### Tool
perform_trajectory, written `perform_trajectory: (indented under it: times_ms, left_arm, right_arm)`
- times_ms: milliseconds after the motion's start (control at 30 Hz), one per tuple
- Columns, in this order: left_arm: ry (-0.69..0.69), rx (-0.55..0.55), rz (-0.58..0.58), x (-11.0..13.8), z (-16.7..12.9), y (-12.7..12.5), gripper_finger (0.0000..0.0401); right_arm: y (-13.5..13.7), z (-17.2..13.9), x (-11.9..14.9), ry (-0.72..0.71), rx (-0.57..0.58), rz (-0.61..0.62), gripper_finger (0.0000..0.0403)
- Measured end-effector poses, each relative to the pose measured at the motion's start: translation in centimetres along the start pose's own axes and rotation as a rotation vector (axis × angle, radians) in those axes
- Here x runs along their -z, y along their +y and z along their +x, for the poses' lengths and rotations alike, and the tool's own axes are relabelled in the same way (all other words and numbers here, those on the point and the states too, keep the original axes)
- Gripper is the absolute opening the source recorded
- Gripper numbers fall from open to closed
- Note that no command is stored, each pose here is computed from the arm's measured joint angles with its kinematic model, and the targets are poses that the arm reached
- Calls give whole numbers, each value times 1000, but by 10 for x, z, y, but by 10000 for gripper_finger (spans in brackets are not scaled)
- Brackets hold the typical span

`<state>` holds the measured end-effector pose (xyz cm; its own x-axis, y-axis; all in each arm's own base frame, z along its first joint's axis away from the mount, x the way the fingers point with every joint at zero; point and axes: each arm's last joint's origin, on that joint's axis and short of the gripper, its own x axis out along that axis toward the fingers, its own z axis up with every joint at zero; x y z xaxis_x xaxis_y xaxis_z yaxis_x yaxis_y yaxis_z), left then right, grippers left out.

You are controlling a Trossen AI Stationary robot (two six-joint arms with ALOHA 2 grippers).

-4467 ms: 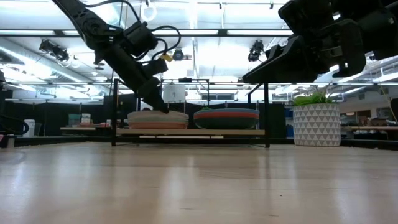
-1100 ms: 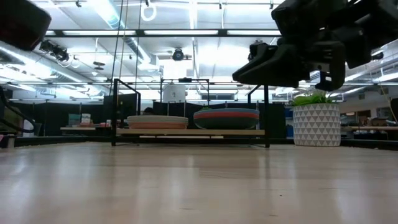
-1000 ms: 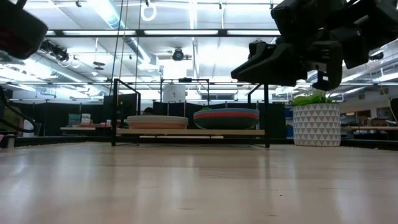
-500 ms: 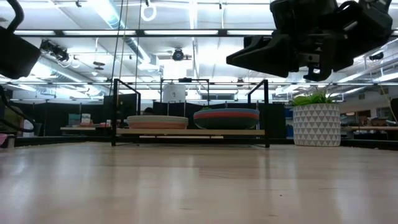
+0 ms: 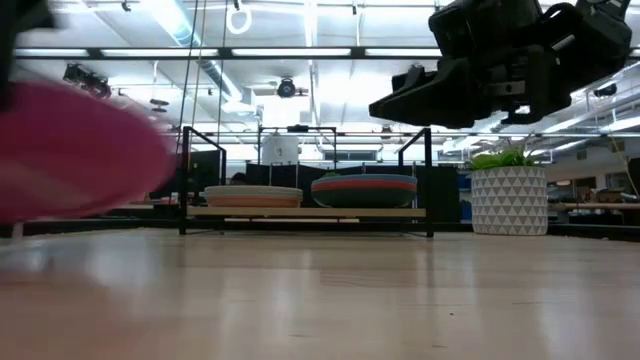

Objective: Place and stack plates onto a shelf
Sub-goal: Stack the pink plate on top of the blue plate on the shelf

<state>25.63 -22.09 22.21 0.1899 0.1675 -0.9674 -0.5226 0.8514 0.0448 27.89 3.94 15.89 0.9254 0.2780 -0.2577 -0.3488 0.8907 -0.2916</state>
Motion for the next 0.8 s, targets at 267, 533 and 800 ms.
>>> perform_trajectory:
  times_ms: [267, 533, 800]
  left_arm:
    - [-176, -145, 486, -66, -2, 20, 17]
    - [-144, -313, 818, -144, 20, 73, 17]
    - [-229, -232, 918, -226, 40, 145, 17]
  right_arm:
    - [27, 9, 6, 53, -56, 100, 99]
    - [68, 11, 4, 139, -20, 130, 99]
    - [103, 5, -3, 154, -17, 163, 99]
